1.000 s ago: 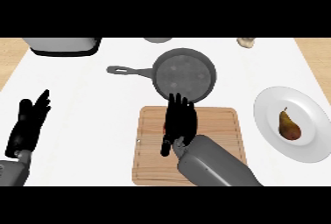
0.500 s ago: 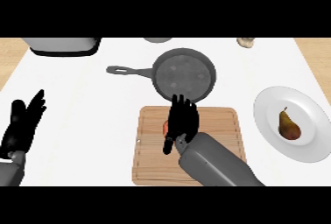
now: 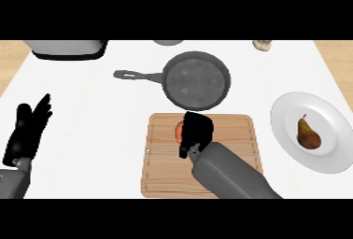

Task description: Pick the squash from the cutting board and place it in the pan

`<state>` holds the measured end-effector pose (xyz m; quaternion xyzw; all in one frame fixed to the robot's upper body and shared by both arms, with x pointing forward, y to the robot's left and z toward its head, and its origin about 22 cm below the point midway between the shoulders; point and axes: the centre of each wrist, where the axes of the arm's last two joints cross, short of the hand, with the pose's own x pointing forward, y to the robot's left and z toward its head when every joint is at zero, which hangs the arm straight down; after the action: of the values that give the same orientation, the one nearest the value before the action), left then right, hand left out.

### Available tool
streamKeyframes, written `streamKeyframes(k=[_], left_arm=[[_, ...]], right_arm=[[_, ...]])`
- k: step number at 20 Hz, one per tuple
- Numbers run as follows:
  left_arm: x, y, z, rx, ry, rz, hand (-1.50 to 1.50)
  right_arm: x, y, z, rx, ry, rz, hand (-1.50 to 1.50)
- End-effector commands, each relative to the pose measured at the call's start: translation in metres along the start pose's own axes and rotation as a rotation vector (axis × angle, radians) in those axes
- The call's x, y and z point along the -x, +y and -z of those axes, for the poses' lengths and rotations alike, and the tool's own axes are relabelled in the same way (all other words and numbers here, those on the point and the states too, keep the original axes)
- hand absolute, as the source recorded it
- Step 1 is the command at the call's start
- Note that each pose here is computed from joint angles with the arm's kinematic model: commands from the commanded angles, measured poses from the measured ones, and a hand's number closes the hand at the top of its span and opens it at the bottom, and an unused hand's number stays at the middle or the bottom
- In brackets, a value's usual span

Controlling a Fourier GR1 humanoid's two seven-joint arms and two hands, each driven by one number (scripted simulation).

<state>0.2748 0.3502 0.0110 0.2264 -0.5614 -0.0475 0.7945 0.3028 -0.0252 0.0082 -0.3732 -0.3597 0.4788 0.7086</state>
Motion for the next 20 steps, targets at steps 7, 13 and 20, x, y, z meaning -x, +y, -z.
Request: streamKeyframes(k=[7, 13, 20], left_arm=[[0.003, -0.012, -0.004, 0.008, 0.009, -0.008, 0.00], [0.009, 0.014, -0.009, -0.042, 0.046, 0.016, 0.00], [0.024, 0.013, -0.014, -0.056, 0.085, -0.009, 0.00]], right_arm=[[-0.011, -0.003, 0.004, 0.114, 0.053, -0.075, 1.50], [0.029, 0.026, 0.010, 0.062, 0.496, 0.157, 1.50], [0.043, 0.028, 0.005, 0.184, 0.546, 0.291, 1.50]])
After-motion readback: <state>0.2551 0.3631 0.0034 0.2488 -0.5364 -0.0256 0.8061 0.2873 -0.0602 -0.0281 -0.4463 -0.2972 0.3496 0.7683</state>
